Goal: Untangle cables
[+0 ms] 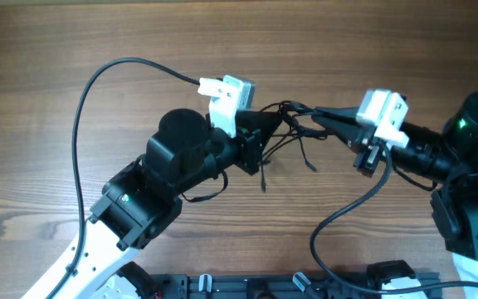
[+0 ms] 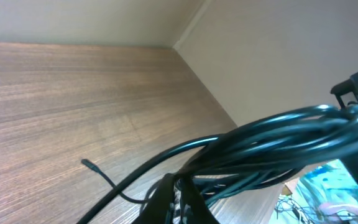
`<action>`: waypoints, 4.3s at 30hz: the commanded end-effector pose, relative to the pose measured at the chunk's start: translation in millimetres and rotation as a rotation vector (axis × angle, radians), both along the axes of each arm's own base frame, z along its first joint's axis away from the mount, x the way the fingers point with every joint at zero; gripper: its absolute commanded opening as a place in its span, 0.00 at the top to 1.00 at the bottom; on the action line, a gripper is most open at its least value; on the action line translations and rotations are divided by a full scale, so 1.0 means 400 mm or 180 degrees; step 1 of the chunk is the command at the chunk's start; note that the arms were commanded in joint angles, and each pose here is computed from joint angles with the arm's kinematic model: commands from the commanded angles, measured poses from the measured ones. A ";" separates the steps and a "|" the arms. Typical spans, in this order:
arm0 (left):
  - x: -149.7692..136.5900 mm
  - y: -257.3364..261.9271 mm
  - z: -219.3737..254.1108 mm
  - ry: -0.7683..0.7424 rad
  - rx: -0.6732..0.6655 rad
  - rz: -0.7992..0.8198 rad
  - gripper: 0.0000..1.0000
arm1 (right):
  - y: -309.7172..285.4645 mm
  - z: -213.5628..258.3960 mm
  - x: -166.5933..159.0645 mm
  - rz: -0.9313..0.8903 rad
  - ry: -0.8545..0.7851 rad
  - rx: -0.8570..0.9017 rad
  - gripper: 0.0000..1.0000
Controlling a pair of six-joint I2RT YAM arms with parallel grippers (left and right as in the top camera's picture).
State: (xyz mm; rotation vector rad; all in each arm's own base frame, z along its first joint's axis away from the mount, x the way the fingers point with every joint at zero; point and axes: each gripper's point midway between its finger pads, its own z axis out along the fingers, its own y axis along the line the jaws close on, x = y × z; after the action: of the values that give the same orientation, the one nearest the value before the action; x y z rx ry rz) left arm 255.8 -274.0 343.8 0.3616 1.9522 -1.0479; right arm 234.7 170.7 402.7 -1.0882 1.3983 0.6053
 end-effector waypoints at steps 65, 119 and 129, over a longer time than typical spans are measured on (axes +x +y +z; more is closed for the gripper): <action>-0.107 -0.039 0.127 -0.1520 0.0185 -0.1014 0.52 | -0.016 0.004 0.022 -0.0382 0.0973 0.0557 0.96; 0.099 0.060 0.065 -0.1025 0.0507 0.0604 0.96 | -0.141 -0.086 0.107 -0.1692 0.1166 0.0293 0.00; 0.039 0.000 0.069 -0.0999 0.0322 -0.0007 0.96 | -0.075 -0.069 0.056 -0.0977 0.0939 0.0155 0.00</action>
State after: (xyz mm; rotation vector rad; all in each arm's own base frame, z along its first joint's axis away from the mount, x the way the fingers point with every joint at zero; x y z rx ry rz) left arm 284.0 -267.7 359.3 0.5078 1.7577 -0.7498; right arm 266.7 134.0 367.6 -0.6704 1.8136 0.5647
